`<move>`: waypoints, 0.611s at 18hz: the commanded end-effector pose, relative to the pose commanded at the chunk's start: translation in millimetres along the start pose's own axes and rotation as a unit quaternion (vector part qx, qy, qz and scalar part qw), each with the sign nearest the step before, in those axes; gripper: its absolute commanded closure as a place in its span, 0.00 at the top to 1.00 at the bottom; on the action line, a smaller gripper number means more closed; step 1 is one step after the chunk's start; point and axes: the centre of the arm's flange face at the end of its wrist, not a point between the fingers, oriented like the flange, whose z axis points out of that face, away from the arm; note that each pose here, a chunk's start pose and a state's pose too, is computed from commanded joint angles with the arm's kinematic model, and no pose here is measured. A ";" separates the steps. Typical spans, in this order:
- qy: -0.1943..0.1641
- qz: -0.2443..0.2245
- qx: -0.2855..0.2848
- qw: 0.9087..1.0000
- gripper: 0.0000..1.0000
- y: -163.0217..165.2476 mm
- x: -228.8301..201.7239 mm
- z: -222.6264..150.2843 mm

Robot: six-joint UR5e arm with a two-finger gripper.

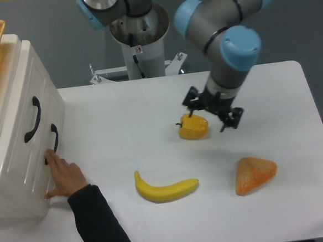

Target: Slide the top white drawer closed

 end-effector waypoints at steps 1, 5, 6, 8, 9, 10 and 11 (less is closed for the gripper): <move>-0.001 0.007 0.001 1.000 1.00 13.5 -7.5 -2.5; -0.005 0.033 0.007 0.999 1.00 55.9 -26.9 -9.8; -0.006 0.041 0.007 0.999 1.00 65.1 -30.8 -11.0; -0.008 0.057 0.010 0.998 1.00 86.0 -38.9 -13.6; -0.008 0.060 0.012 0.998 1.00 97.1 -42.6 -14.7; -0.007 0.063 0.012 0.998 1.00 106.7 -45.2 -14.8; -0.005 0.069 0.013 0.997 1.00 112.9 -46.5 -14.5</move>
